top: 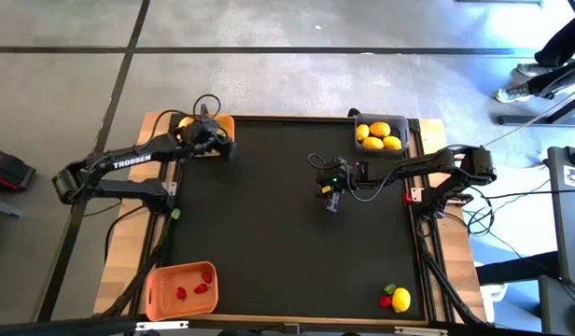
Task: Sort produce into baskets
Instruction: Put the green bell pepper into the yellow bin
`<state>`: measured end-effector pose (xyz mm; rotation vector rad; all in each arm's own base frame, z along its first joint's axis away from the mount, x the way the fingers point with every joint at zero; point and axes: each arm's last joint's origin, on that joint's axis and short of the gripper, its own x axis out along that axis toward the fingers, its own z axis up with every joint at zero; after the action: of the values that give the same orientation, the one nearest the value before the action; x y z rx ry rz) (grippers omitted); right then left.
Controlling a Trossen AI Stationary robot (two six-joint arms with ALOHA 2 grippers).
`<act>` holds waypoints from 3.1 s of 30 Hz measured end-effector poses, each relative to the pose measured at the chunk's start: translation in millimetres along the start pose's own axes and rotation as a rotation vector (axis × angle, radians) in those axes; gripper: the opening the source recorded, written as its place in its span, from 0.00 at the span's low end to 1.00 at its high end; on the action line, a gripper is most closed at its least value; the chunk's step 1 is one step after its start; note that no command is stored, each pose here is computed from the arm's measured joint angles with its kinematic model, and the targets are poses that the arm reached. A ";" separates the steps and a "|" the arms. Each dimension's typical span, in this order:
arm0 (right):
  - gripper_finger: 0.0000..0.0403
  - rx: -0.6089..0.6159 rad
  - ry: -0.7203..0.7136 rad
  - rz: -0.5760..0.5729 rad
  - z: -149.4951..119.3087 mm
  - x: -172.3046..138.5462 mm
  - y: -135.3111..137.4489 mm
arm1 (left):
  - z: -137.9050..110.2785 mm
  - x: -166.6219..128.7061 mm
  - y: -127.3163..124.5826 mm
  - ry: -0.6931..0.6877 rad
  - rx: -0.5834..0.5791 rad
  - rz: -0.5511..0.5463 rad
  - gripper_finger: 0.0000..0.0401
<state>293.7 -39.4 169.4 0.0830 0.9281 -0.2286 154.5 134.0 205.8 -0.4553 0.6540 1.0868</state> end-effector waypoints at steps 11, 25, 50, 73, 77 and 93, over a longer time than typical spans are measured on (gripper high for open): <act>0.43 -0.017 -0.016 0.001 1.5 0.0 0.1 | 0.8 17.3 13.4 0.049 0.047 0.079 0.13; 0.43 -0.019 -0.015 0.018 1.5 -0.1 0.6 | 6.5 9.8 10.6 0.163 0.088 0.106 0.48; 0.43 -0.014 -0.012 0.079 1.5 -0.3 2.3 | -23.8 -76.1 -60.1 0.561 0.374 -0.143 0.50; 0.43 -0.014 -0.013 0.079 1.8 -0.4 2.4 | -102.1 -52.6 -90.2 1.203 0.700 0.211 0.50; 0.43 -0.014 -0.012 0.079 1.8 -0.4 2.4 | -115.7 -43.8 -86.5 1.283 0.688 0.257 0.50; 0.43 -0.014 -0.017 0.080 2.3 -0.4 2.4 | -131.9 -32.7 -85.4 1.358 0.740 0.359 0.51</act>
<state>295.8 -37.4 171.1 0.1046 0.9072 -0.1485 187.9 -5.7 134.3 -0.3778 2.3037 0.6460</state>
